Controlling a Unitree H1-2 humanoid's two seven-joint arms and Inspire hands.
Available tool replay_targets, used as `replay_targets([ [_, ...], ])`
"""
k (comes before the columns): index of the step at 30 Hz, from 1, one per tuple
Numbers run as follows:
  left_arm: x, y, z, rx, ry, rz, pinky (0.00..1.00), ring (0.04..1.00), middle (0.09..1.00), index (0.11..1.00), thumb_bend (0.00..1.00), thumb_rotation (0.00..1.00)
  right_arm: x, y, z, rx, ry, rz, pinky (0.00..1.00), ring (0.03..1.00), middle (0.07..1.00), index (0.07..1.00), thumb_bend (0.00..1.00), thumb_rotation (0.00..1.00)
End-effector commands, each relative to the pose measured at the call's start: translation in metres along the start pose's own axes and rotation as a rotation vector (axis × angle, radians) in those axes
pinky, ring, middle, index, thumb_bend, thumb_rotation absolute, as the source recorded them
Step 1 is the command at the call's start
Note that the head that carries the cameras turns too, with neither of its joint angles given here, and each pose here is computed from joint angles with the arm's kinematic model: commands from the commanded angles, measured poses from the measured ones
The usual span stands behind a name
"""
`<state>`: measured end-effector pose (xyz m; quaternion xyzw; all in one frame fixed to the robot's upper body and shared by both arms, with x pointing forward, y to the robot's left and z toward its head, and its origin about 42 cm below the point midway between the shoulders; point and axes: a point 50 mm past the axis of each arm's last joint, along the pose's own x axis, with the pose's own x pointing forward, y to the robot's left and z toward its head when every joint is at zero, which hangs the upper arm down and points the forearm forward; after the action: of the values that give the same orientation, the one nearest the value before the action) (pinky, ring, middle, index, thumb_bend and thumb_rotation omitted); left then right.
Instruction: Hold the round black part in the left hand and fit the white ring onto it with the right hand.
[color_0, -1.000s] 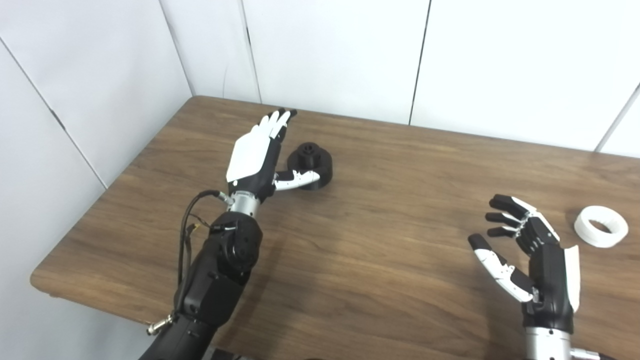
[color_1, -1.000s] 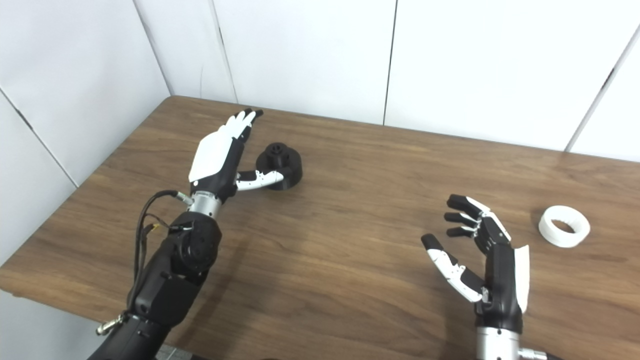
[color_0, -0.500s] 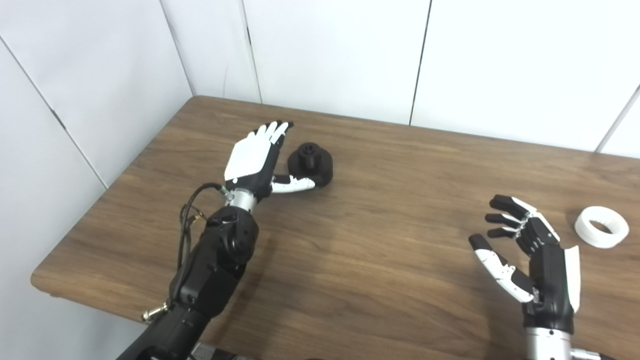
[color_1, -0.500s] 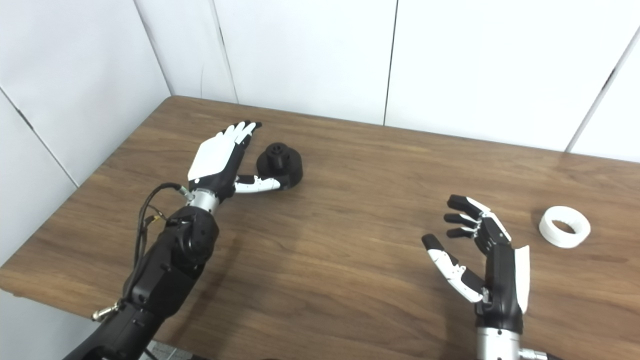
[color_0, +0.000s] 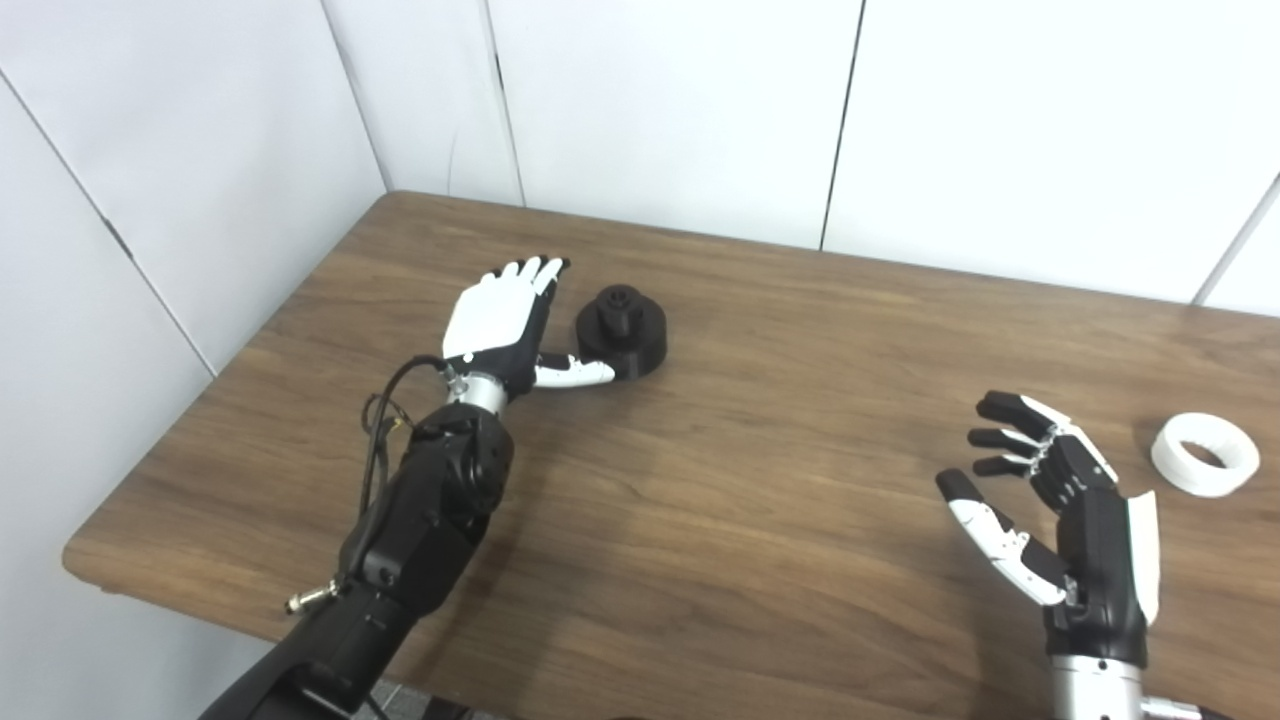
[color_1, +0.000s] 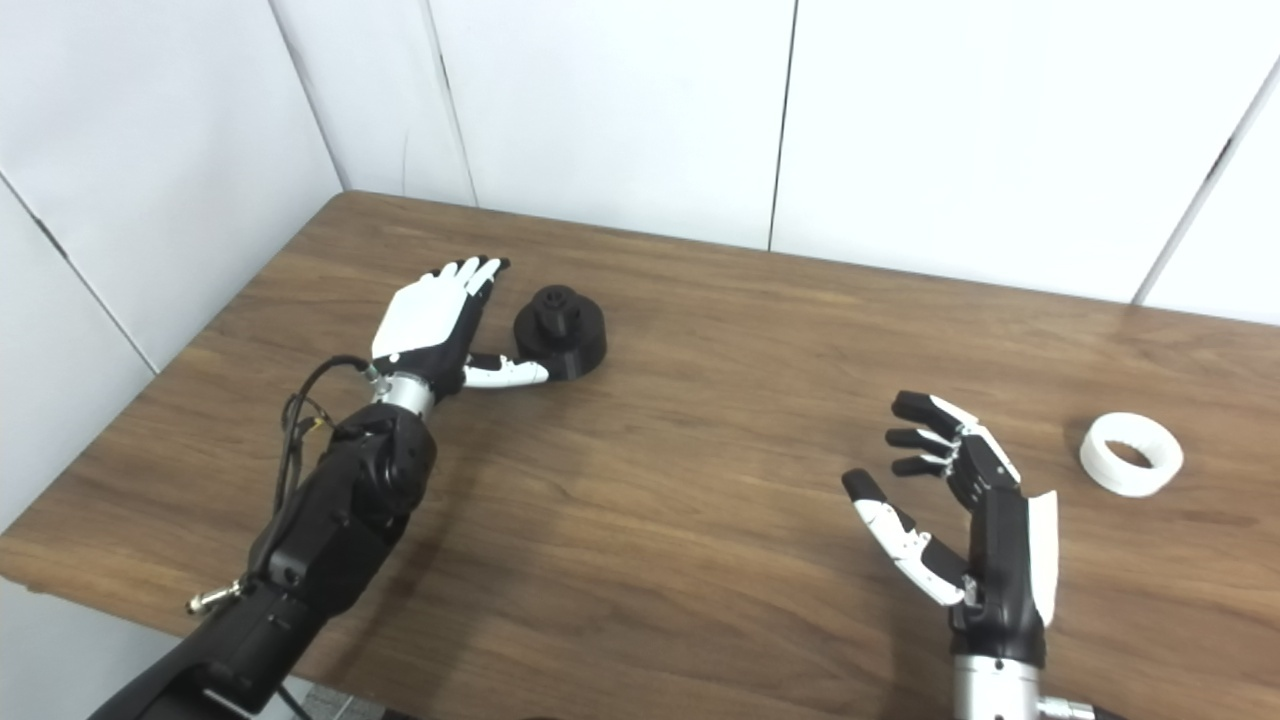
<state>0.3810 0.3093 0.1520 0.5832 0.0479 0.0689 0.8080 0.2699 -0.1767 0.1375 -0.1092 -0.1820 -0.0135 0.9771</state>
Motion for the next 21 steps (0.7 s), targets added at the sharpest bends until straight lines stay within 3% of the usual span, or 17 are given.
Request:
replay_targets([
  [1, 0.017, 0.027, 0.003, 0.057, -0.018, 0.085, 1.00, 1.000, 1.000, 0.959, 1.00, 0.62, -0.024, -0.013, -0.019, -0.043, 0.085, 0.004, 0.52, 0.644, 0.725, 0.715, 0.65, 0.34],
  [21, 0.024, 0.014, 0.008, 0.074, -0.012, 0.019, 1.00, 1.000, 1.000, 0.873, 1.00, 0.60, -0.026, -0.015, -0.016, -0.036, 0.078, -0.002, 0.49, 0.614, 0.721, 0.704, 0.65, 0.34],
])
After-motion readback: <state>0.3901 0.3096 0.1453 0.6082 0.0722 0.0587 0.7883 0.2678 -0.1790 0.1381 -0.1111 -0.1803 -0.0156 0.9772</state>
